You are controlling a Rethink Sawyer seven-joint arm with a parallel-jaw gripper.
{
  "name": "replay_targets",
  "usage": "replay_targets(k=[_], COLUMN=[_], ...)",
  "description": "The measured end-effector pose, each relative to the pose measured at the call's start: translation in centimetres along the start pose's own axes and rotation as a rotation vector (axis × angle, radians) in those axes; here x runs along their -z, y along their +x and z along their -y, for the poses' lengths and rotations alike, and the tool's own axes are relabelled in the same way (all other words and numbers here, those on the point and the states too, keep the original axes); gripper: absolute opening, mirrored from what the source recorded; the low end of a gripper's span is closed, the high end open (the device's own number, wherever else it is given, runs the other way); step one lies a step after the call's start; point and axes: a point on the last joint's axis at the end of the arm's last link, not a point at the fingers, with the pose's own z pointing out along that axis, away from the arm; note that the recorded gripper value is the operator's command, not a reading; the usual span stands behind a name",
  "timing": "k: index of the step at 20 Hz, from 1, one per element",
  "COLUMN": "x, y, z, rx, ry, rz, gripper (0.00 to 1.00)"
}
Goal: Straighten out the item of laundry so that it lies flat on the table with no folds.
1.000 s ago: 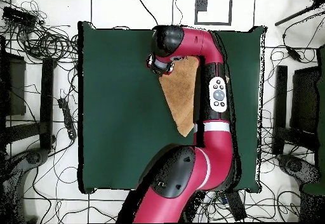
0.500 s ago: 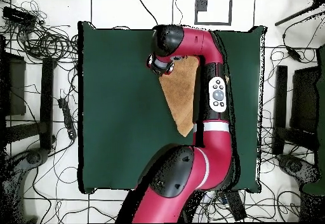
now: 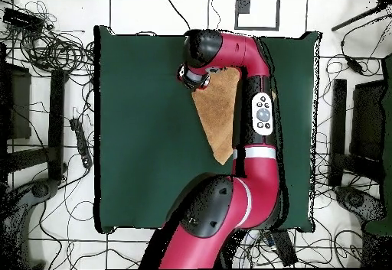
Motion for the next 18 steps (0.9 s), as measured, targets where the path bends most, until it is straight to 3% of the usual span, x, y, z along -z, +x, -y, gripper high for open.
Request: replay_targets(k=[12,13,18], x=[-0.01,0.02,0.08], y=[-0.07,-0.05,0.08], z=[0.10,-0.01,-0.73], rx=[-0.006,-0.006,-0.002], ry=[-0.009,-0.015,-0.034], rz=[-0.005,-0.006,-0.006], gripper=[0.00,1.00,1.00])
